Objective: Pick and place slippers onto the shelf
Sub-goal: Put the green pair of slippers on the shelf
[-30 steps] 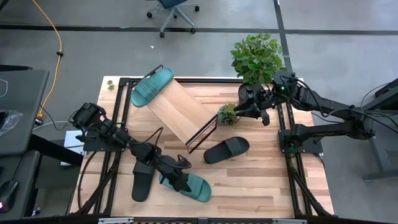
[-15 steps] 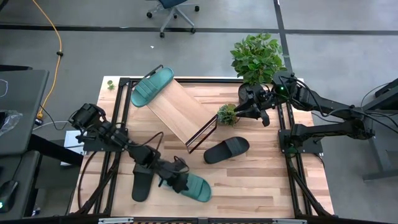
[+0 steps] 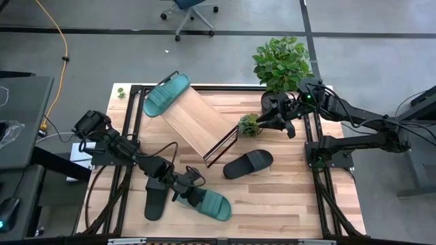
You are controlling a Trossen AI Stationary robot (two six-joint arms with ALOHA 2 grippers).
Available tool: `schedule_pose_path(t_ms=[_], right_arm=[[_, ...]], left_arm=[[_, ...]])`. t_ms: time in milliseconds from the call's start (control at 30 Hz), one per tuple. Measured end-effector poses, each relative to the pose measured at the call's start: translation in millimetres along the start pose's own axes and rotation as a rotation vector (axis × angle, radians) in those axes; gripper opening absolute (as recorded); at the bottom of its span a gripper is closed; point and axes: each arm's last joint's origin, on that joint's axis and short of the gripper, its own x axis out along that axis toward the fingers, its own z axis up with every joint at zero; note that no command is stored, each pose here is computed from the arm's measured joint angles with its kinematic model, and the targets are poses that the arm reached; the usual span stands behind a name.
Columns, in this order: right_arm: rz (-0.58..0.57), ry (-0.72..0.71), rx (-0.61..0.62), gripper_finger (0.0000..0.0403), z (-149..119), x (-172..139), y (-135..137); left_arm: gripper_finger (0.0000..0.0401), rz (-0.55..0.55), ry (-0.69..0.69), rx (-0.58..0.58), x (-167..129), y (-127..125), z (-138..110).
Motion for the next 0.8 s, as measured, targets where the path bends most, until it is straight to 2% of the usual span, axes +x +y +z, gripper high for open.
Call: schedule_pose_path(t_ms=[233, 333, 667, 800], right_arm=[[0.0, 0.0, 0.0, 0.0119, 0.0, 0.0, 0.0], [-0.001, 0.0, -0.003, 0.0119, 0.0, 0.0, 0.0], [-0.005, 0.0, -0.01, 0.0119, -0.1, 0.0, -0.2], [-0.007, 0.001, -0.008, 0.0119, -0.3, 0.0, -0.3]], left_arm=[[0.0006, -0.022, -0.076, -0.01, -0.2, -2.7, 2.5], [0.0018, -0.026, -0.083, -0.004, -0.2, -3.1, 2.7], [0.0152, 0.003, -0.08, -0.079, 2.6, 0.9, 2.2], [0.0191, 0.005, -0.082, -0.101, 3.2, 1.4, 2.2]])
